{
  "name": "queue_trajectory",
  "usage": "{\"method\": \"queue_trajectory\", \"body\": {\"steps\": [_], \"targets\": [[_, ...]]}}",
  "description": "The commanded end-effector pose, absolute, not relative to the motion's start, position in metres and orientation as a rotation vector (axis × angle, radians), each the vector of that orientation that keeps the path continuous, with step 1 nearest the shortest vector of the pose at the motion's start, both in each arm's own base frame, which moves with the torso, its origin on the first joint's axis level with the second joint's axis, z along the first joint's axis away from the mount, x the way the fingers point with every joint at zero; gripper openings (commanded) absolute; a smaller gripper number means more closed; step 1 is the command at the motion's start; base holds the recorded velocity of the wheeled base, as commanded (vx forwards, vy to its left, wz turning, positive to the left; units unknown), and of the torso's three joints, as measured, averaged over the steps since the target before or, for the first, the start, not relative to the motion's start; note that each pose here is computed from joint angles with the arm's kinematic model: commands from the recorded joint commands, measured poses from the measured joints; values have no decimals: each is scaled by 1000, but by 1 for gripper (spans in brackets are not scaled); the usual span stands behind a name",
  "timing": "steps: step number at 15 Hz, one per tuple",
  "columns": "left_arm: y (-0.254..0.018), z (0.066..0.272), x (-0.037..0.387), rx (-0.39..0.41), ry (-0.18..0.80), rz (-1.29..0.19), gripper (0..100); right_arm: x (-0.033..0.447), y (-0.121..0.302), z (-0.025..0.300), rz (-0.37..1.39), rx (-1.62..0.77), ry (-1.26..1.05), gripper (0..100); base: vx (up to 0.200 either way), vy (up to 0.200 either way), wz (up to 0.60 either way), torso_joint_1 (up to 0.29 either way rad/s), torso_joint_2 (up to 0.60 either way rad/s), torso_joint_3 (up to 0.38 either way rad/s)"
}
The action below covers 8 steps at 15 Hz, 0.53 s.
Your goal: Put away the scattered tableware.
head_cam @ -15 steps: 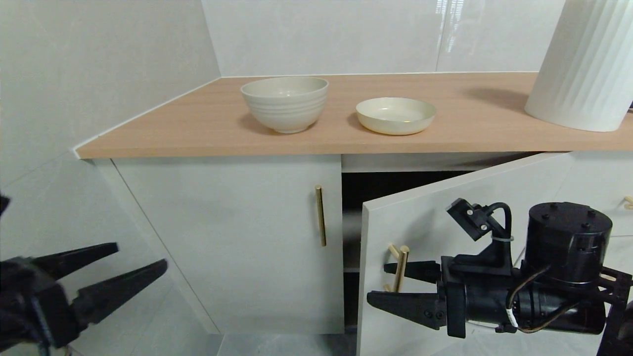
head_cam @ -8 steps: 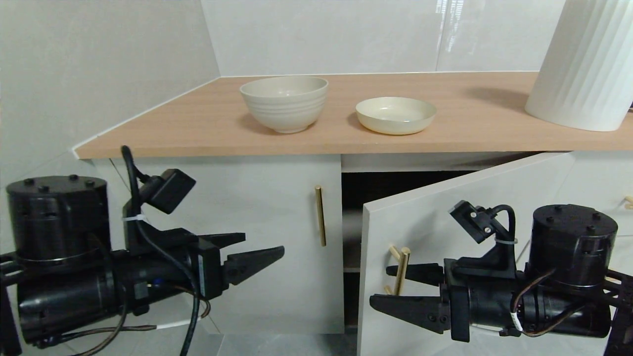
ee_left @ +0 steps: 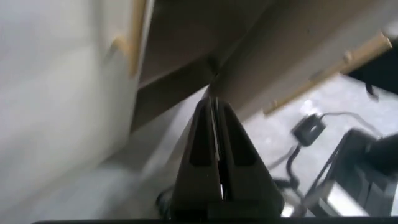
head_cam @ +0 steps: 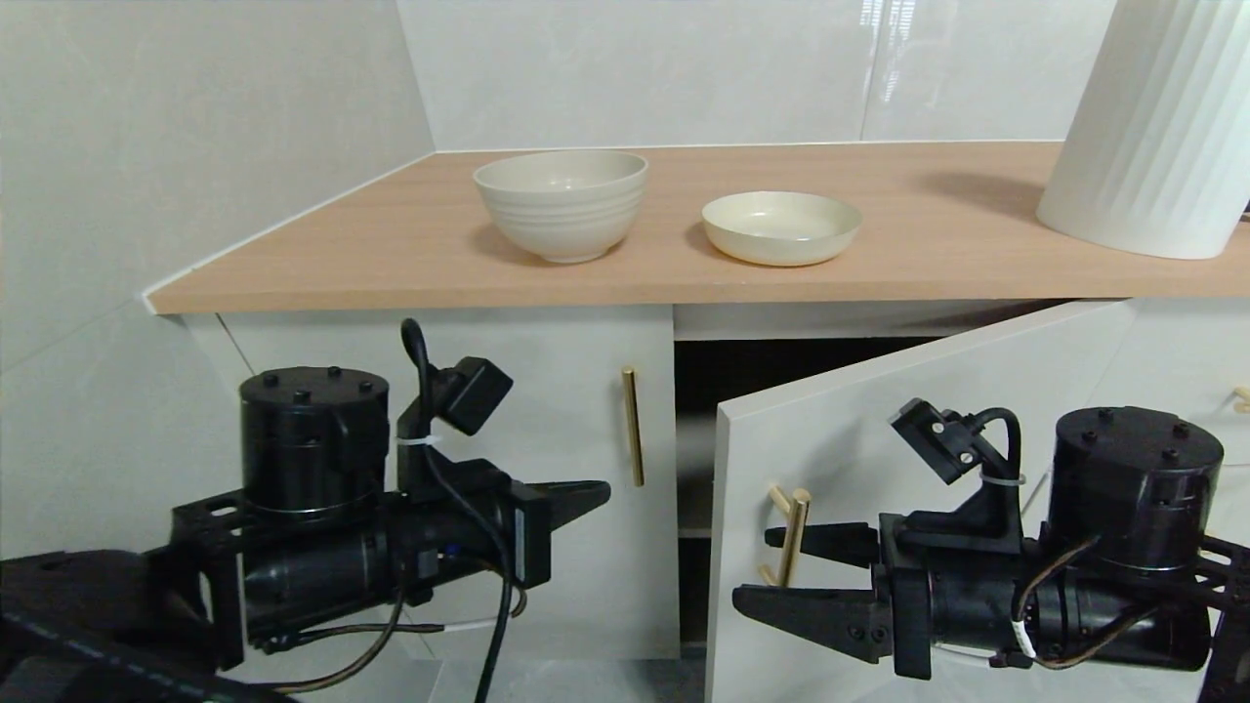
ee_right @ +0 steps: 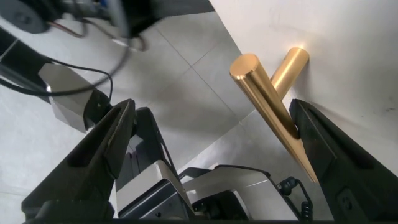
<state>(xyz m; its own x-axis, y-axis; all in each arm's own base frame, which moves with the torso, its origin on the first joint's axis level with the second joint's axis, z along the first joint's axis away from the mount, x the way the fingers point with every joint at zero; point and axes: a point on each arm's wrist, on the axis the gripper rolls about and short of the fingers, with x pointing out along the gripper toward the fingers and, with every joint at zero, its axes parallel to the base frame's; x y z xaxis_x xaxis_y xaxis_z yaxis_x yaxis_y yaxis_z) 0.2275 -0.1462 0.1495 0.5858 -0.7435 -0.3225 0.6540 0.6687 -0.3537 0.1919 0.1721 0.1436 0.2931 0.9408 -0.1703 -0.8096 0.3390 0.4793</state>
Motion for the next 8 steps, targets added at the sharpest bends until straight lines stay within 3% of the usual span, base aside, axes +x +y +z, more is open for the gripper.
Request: {"method": "queue_trajectory", "body": {"steps": [1, 4, 8], "targets": [[-176, 120, 252, -281, 514, -845, 0, 192, 172, 143, 1192, 330, 468, 100, 0, 0, 0, 0, 0, 0], [-193, 111, 261, -336, 525, -924, 0, 192, 172, 143, 1193, 330, 467, 100, 0, 0, 0, 0, 0, 0], [-209, 115, 275, -343, 504, -999, 0, 193, 172, 143, 1191, 330, 468, 100, 0, 0, 0, 0, 0, 0]]}}
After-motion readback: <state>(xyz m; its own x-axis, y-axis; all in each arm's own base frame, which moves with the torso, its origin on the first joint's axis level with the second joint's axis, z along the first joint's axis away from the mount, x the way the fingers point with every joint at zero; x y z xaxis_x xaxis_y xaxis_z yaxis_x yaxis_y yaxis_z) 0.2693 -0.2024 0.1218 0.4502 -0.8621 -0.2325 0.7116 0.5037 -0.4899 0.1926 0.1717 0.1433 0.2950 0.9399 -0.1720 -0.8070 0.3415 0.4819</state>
